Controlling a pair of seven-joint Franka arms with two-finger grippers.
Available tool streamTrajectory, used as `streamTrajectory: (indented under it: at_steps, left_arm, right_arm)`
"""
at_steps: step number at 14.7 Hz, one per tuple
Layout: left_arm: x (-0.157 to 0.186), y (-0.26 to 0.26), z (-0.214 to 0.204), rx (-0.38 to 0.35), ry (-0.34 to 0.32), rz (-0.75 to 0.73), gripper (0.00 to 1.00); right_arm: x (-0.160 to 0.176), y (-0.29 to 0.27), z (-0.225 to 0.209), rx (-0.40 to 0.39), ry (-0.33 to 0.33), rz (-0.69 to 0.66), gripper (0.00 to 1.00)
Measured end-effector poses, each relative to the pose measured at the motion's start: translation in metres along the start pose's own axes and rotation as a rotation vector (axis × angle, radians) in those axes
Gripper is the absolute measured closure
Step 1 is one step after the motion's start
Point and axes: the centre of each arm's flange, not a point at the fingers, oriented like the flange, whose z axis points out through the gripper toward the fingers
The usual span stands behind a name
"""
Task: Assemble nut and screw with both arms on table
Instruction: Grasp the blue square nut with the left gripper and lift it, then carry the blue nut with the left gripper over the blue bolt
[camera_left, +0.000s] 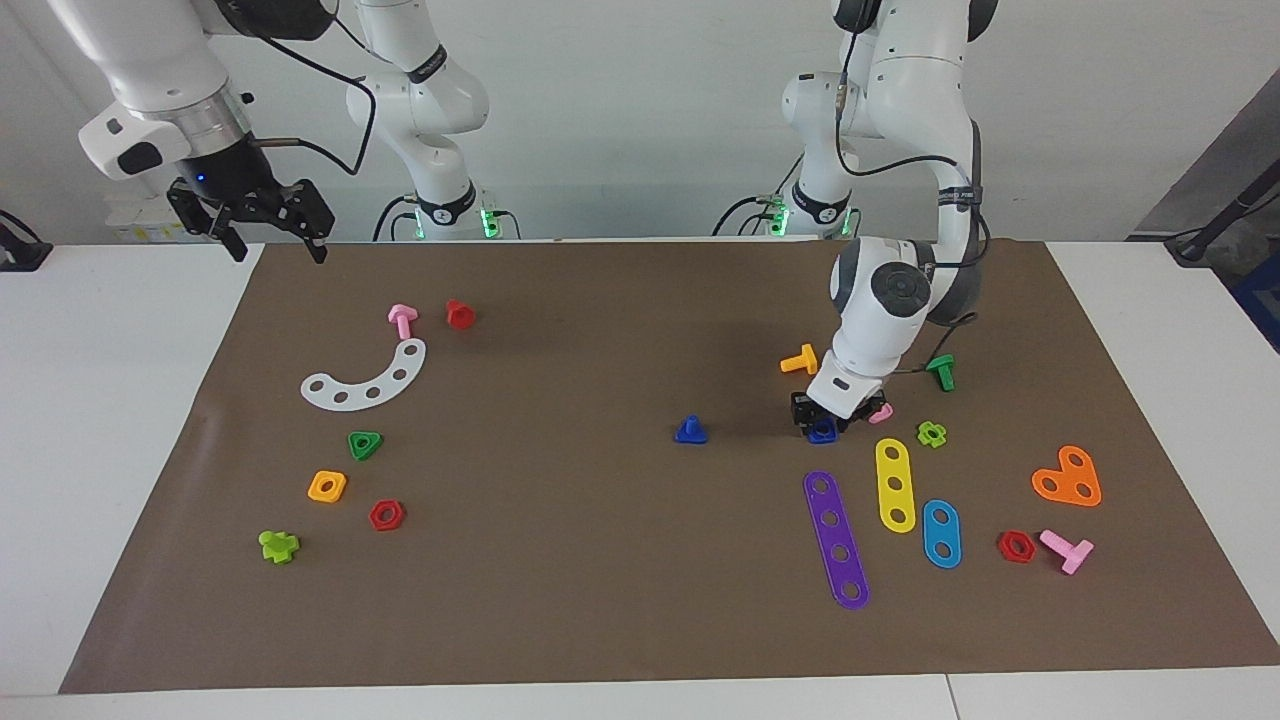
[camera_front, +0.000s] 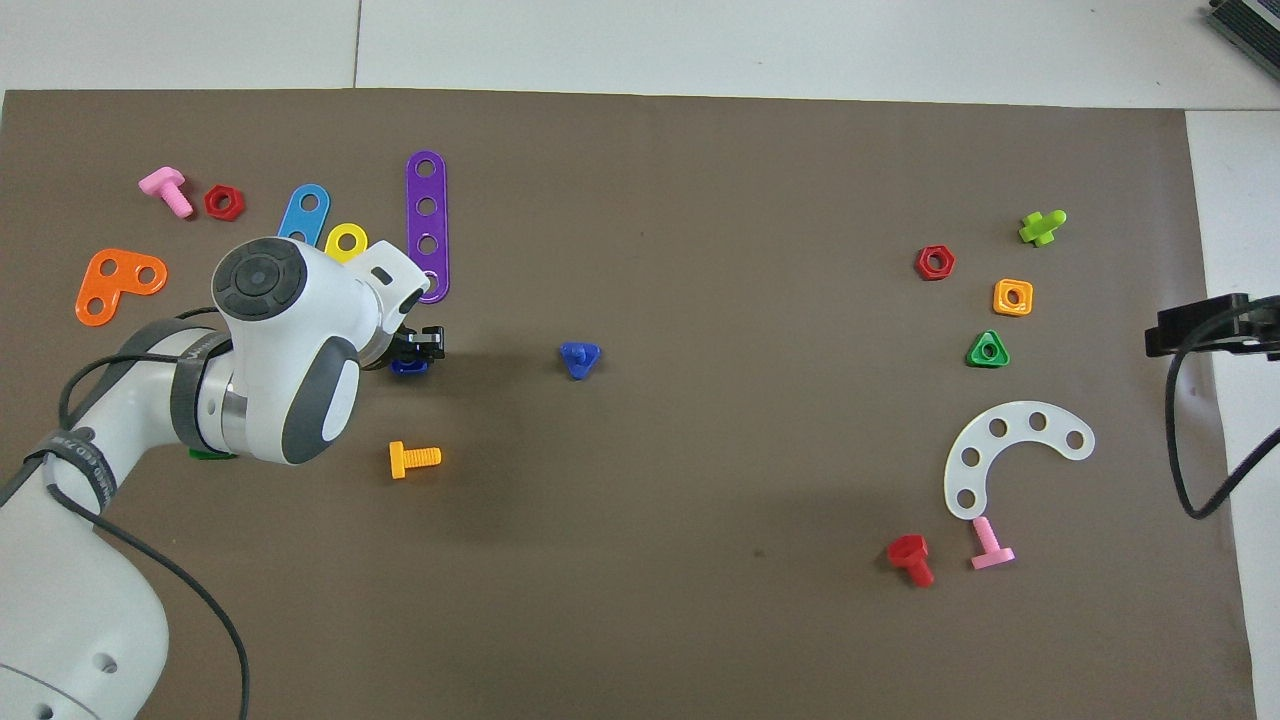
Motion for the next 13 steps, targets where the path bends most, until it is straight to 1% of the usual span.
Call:
streamTrajectory:
  at_steps: [1,2,3,7,8,9,10,13]
  left_arm:
    - [-0.0007,-0.0001,0.0011,0.000,-0.001,0.001,0.42]
    - [-0.0015,-0.0003,0.0023,0.000,-0.001,0.001,0.42]
    - [-0.0023,-0.0005,0.0036,0.001,-0.003,0.002,0.44]
    - [-0.0036,-0.0007,0.0055,0.001,-0.005,0.004,0.47]
    - [-0.0036,-0.0007,0.0055,0.001,-0.005,0.005,0.50]
    - [-0.0037,-0.0006,0.0055,0.001,-0.005,0.009,0.50]
    - [-0.0036,-0.0007,0.0051,0.001,-0.004,0.015,0.53]
    - [-0.0036,-0.0008,0.0051,0.001,-0.004,0.023,0.53]
  right_arm:
    - [0.0001,-0.0029,0.0003,0.000,-0.001,-0.004,0.00]
    - [0.0001,-0.0050,0.0005,0.000,-0.001,-0.006,0.00]
    - [0.0001,-0.0058,0.0005,0.000,-0.001,-0.006,0.00]
    - [-0.0001,-0.0059,0.0044,0.000,-0.010,-0.006,0.00]
    - [-0.0002,-0.0059,0.0061,0.000,-0.013,-0.006,0.00]
    - [-0.0001,-0.0059,0.0072,0.000,-0.015,-0.006,0.00]
    - [0.0000,-0.0059,0.0076,0.000,-0.015,-0.006,0.00]
    - [-0.0001,-0.0059,0.0081,0.000,-0.016,-0.006,0.00]
